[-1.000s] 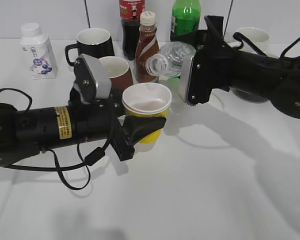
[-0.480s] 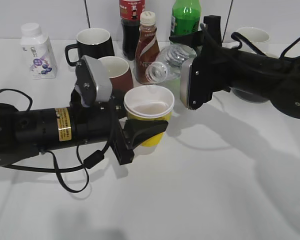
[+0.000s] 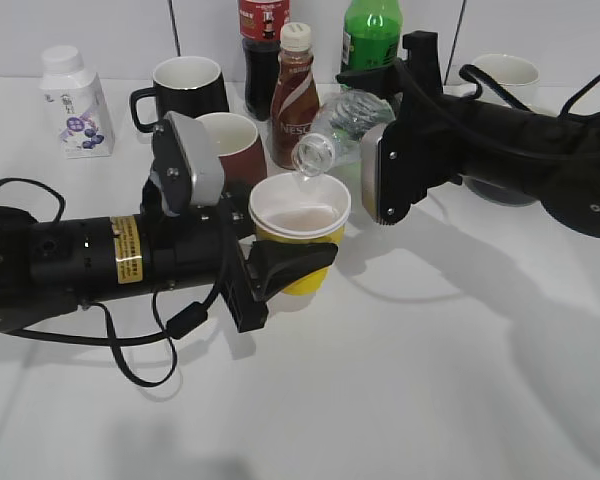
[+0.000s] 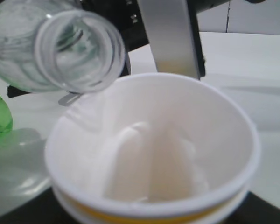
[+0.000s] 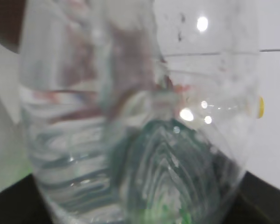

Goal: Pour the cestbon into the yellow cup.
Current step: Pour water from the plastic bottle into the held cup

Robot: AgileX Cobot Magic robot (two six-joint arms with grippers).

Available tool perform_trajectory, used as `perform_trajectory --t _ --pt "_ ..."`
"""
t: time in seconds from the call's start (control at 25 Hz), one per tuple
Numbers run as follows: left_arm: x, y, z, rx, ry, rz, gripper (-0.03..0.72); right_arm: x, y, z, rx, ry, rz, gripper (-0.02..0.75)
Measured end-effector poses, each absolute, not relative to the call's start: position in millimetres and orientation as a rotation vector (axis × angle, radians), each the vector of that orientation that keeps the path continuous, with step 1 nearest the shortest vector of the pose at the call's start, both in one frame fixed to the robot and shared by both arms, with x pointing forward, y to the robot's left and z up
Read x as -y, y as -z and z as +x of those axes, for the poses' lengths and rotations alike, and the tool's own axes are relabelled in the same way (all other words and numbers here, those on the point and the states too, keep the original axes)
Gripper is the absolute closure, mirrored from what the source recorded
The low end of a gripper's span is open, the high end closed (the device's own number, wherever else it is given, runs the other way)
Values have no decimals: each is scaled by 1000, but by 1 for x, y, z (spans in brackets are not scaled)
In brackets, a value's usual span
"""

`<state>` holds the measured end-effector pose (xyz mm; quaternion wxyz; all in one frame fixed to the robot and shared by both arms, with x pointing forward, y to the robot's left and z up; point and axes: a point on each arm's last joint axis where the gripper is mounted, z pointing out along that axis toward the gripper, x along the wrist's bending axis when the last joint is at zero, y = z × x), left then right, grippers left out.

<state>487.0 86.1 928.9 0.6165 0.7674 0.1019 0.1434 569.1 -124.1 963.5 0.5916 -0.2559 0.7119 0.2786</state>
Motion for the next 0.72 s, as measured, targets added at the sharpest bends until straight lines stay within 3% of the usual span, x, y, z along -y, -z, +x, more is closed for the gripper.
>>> perform_trajectory --t 0.72 --pt "-85 -928 484 -196 -316 1783 265 125 -965 570 -1617 -591 -641 266"
